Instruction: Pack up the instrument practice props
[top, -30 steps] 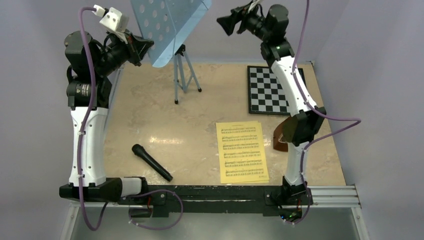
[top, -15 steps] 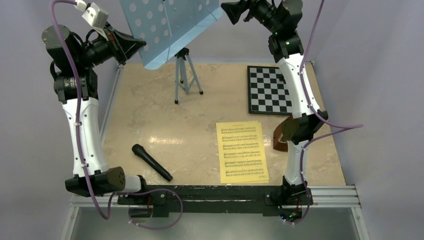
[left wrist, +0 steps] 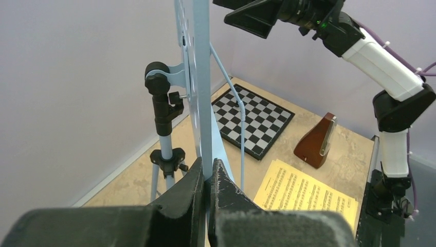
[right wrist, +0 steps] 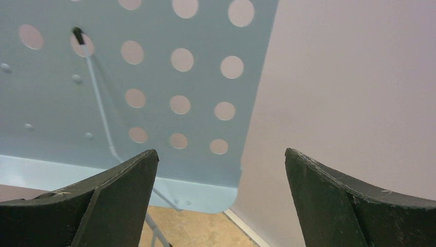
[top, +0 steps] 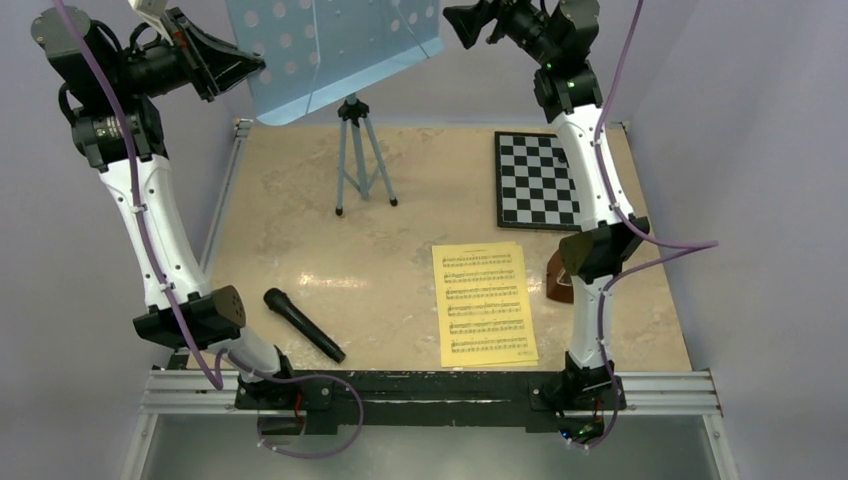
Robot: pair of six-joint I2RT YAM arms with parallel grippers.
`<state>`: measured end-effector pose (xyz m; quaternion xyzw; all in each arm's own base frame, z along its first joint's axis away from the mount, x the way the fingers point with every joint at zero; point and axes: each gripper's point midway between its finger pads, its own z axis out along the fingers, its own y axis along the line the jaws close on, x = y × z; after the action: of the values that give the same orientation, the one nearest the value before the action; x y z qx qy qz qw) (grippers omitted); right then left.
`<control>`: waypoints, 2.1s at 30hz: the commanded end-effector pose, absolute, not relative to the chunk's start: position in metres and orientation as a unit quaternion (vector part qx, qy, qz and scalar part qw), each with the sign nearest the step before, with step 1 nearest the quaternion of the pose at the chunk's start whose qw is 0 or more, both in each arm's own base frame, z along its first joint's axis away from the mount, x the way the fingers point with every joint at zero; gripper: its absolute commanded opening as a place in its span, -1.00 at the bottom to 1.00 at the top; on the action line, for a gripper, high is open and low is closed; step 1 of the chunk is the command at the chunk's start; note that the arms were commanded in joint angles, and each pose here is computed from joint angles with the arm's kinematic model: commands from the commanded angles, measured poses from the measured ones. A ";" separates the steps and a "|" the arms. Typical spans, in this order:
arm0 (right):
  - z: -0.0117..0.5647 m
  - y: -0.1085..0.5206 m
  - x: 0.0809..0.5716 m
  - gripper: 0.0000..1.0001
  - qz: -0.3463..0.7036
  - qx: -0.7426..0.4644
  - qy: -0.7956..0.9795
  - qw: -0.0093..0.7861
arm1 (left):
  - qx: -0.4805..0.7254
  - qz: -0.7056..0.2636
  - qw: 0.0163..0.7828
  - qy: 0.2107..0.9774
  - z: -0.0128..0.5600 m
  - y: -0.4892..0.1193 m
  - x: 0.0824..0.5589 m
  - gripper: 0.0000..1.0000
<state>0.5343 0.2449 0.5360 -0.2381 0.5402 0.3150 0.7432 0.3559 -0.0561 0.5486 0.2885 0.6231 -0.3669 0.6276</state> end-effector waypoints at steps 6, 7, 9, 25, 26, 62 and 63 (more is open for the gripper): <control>0.520 0.260 0.527 0.97 0.360 -0.256 0.551 0.708 | 0.367 -0.364 0.622 0.588 0.556 -0.059 0.316 -1.00; 0.518 0.265 0.524 0.97 0.368 -0.264 0.548 0.703 | 0.365 -0.365 0.620 0.591 0.551 -0.056 0.318 -1.00; 0.513 0.274 0.522 0.97 0.380 -0.280 0.540 0.697 | 0.348 -0.356 0.625 0.602 0.538 -0.042 0.327 -1.00; 0.503 0.323 0.553 0.97 0.388 -0.259 0.480 0.743 | 0.274 -0.269 0.651 0.655 0.497 0.024 0.376 -0.86; 0.506 0.326 0.550 0.97 0.392 -0.258 0.474 0.745 | 0.276 -0.261 0.652 0.656 0.495 0.026 0.378 -0.82; 0.638 0.304 0.391 -1.00 0.431 -0.338 0.354 0.758 | 0.253 -0.184 0.734 0.603 0.590 0.016 0.354 -1.00; 0.642 0.302 0.382 -1.00 0.431 -0.340 0.351 0.758 | 0.253 -0.183 0.737 0.599 0.595 0.013 0.347 -1.00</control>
<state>0.4998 0.3124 0.5166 -0.3001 0.5003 0.4343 0.6863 0.3973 0.0432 0.5085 0.2090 0.6746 -0.2672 0.6556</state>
